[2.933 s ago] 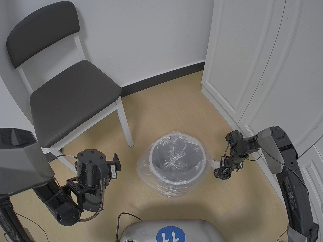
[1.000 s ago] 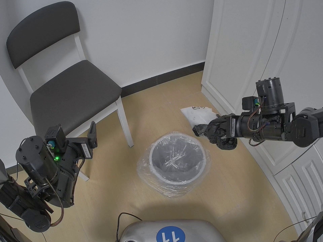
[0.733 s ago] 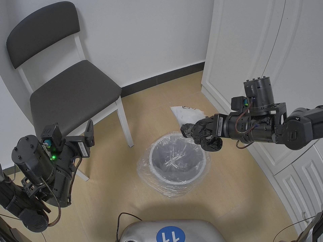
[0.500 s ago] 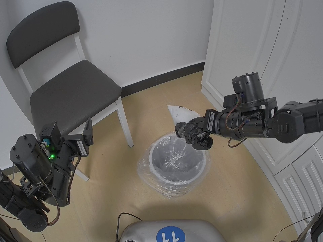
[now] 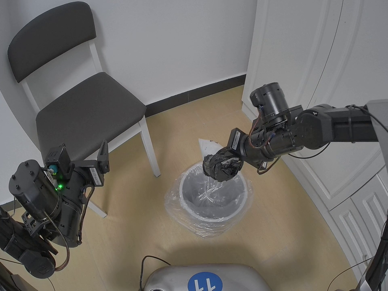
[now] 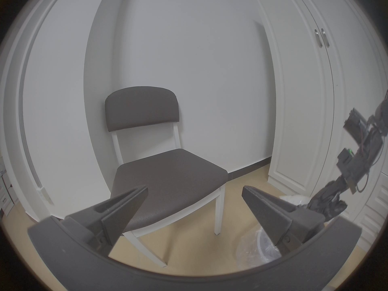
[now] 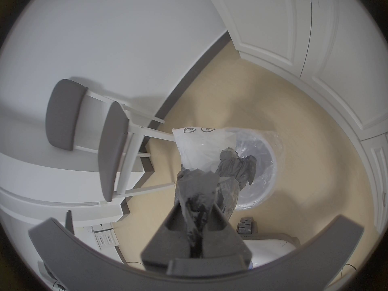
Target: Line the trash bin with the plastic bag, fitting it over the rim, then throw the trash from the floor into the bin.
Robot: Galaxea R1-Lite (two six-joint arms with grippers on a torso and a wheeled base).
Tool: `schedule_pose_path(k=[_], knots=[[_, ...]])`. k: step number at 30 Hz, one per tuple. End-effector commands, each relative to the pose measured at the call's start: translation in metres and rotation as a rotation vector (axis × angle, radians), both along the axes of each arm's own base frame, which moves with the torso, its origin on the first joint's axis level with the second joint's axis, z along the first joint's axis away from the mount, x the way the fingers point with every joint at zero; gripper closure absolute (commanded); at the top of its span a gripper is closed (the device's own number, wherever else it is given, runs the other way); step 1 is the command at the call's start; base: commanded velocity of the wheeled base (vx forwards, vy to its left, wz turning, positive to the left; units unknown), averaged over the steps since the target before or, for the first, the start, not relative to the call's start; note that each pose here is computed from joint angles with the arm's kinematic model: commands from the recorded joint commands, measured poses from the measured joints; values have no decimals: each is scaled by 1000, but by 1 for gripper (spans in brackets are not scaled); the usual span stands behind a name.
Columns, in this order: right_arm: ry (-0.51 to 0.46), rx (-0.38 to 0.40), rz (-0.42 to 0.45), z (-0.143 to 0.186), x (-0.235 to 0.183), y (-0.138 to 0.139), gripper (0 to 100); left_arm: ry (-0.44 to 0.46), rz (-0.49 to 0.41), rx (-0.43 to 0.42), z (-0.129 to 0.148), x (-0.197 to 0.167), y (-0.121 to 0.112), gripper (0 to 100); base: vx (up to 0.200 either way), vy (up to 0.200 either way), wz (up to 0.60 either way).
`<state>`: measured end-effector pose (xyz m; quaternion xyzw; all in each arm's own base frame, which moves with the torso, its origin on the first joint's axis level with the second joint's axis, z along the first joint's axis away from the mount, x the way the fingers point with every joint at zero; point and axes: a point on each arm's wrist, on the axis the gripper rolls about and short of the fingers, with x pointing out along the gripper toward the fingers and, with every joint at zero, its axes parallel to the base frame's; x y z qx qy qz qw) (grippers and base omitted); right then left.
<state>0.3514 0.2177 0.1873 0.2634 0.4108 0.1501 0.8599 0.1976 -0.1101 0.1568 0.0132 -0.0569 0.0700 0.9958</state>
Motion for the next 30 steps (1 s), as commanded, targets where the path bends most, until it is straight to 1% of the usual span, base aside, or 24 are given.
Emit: schedule_pose_path(k=[1,9,18,30], knots=[[74,-46,2,-37,17,8,100,1,3,1,0,0,1,0,0,0,0],[155,-101,29,-58,23,11,100,20,6,13,-6,3,0,0,0,0,0],[192,-134,39,-81,31,15,100,24,4,14,-7,4,0,0,0,0,0],[217,-161,49,-96,35,16,100,30,4,18,-8,5,-1,0,0,0,0]])
